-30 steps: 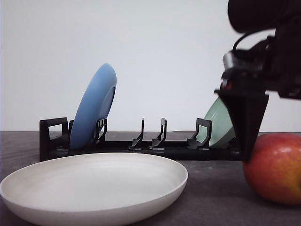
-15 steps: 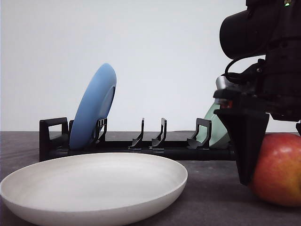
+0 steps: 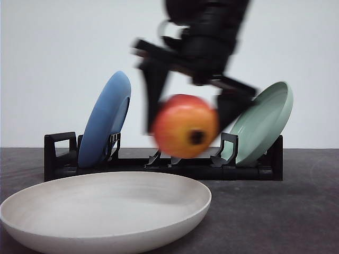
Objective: Place pomegranate in white plate
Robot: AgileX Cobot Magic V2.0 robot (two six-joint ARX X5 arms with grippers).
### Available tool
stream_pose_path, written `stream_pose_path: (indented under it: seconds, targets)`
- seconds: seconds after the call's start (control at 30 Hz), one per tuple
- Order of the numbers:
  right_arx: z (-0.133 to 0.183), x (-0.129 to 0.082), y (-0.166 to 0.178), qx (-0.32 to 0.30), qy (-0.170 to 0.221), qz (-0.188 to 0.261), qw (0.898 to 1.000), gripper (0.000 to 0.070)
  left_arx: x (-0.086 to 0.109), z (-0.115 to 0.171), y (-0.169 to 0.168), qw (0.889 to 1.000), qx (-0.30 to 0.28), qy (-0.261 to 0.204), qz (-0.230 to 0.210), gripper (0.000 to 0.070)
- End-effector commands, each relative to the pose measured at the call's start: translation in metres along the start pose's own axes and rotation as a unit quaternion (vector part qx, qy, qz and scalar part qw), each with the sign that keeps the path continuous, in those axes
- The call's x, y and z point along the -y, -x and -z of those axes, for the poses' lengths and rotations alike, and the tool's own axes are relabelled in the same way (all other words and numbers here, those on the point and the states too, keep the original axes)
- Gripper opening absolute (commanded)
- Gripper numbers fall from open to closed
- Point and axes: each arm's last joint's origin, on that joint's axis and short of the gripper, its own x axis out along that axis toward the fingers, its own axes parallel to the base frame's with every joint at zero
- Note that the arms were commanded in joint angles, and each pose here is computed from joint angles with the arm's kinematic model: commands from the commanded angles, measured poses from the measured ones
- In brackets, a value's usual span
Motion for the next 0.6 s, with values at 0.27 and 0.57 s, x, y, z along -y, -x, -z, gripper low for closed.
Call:
stream_pose_path:
  seconds: [0.27,0.57]
  targets:
    - [-0.002,-0.043,-0.053,-0.022,0.041,0.012,0.999,0.0424,0.001,-0.003,0.001,1.0,0.007,-0.025,0.006,0.0592]
    - [0.005,-0.045,-0.066,-0.05,0.046,0.033,0.997,0.0429,0.001,-0.003,0.001,0.999,0.007,-0.035,0.006,0.0592]
